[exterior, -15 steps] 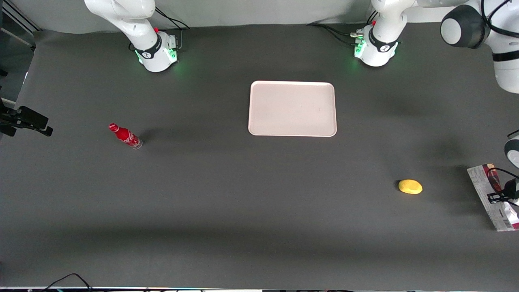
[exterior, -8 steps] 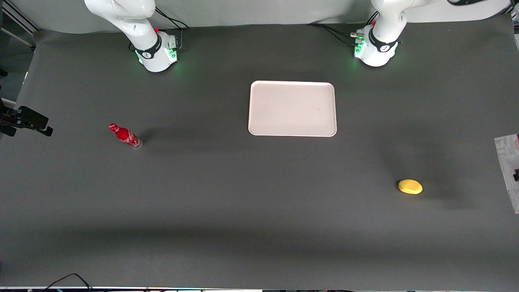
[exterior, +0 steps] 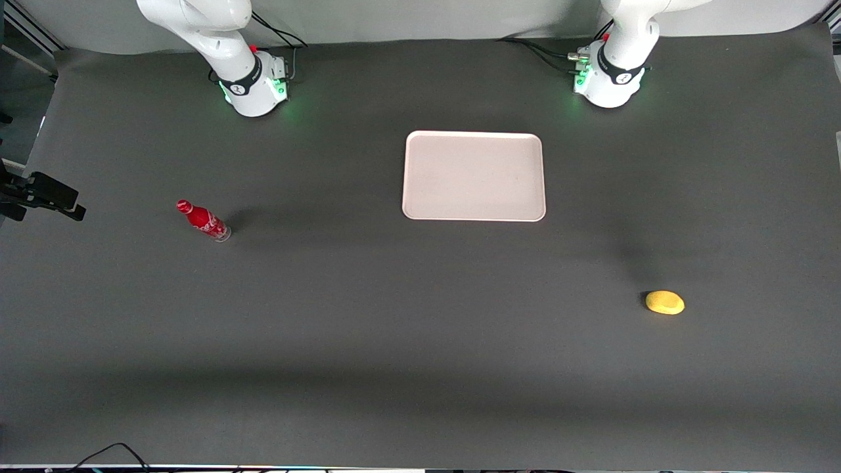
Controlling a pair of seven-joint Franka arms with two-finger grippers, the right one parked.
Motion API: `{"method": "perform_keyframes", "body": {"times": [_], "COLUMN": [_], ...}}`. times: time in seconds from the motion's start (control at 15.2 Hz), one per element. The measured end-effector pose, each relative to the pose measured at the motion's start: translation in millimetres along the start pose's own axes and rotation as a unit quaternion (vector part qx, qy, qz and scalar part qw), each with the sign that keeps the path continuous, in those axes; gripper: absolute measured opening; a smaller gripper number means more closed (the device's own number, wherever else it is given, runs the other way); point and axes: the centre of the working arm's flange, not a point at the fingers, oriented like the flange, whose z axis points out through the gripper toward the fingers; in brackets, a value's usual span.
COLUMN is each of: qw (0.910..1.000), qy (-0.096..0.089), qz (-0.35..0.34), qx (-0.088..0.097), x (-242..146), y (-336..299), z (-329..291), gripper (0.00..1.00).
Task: Place red cookie box on tray
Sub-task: 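Close the left gripper on the box end and lift it upright, then carry the hanging cookie box with the left gripper over the tray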
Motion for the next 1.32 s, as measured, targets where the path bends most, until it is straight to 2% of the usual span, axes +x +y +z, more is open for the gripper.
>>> {"method": "perform_keyframes", "body": {"times": [0.26, 0.4, 0.59, 0.86, 1.12, 1.32], "qw": [0.9991, 0.9986, 0.9984, 0.9984, 0.9975, 0.9978], "qy": [-0.041, -0.05, -0.054, -0.042, -0.026, -0.028], "qz": [0.001, -0.002, 0.0, 0.035, 0.062, 0.054], "qx": [-0.015, -0.017, -0.017, -0.016, -0.022, -0.027], "x": [4.3, 9.5, 5.0, -20.9, -57.8, -103.6], "y": [56.0, 115.7, 219.6, 344.9, 418.4, 461.1], "z": [6.8, 5.2, 4.9, 21.5, 71.8, 117.9], "gripper": [0.1, 0.1, 0.1, 0.1, 0.1, 0.1]}}
